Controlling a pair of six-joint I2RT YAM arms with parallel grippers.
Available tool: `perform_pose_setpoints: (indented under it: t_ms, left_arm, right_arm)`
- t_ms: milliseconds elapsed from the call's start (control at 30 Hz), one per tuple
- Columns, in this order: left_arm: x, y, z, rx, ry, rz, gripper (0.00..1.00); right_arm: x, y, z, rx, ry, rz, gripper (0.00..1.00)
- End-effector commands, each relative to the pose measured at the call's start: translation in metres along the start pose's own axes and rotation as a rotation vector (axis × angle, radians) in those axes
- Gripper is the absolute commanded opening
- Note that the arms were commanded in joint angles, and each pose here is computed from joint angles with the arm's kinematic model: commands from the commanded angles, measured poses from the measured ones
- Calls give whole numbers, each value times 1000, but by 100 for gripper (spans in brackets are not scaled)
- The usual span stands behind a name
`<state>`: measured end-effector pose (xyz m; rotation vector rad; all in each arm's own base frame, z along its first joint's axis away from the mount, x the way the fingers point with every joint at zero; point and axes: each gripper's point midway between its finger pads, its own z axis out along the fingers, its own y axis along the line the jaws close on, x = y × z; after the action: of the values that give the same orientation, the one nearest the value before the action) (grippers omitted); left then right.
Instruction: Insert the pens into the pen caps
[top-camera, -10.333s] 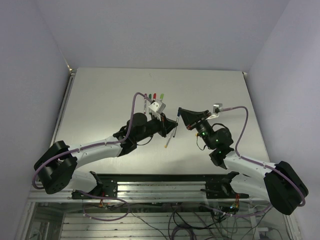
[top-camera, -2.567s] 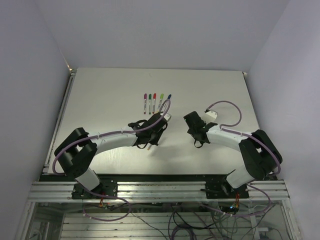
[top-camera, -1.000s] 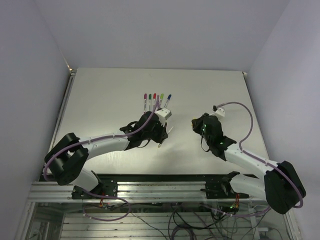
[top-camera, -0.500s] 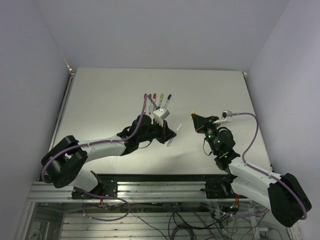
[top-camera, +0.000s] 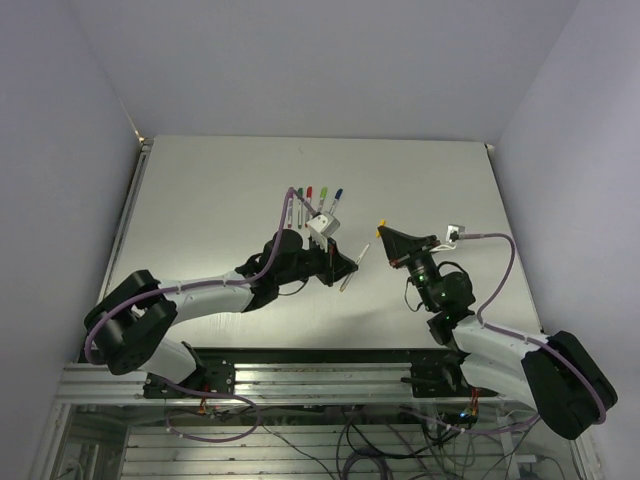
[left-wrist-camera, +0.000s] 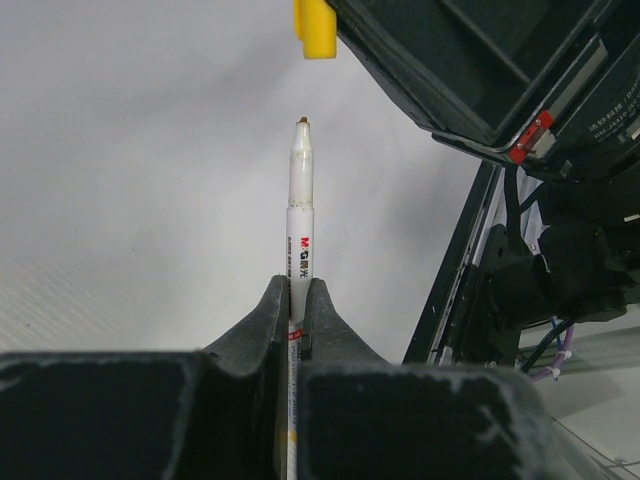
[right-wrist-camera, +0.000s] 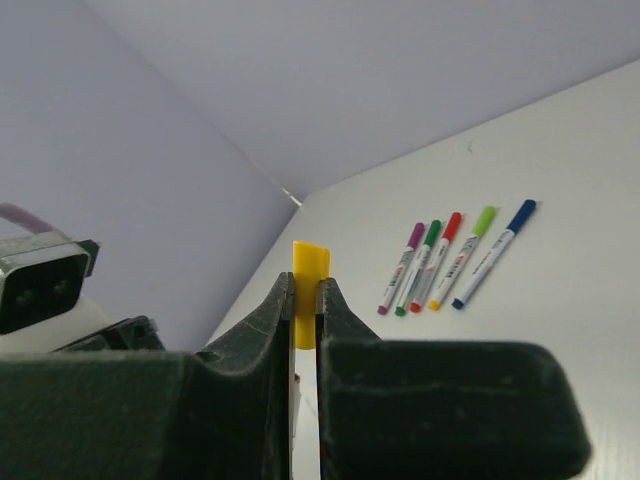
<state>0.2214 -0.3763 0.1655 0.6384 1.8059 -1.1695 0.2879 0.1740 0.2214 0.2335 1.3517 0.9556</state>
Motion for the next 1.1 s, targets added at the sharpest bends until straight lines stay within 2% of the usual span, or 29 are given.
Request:
perform_pose_setpoints:
  t_ms: [0,1067]
  left_arm:
    - [-22,-13,6,47,-66,11,7]
    - [-25,-21,7,73,-91,8,7]
  right_arm:
    - [-7,14,-4,-76,-34,45,0]
    - [8,20,-4,-107,10,64,0]
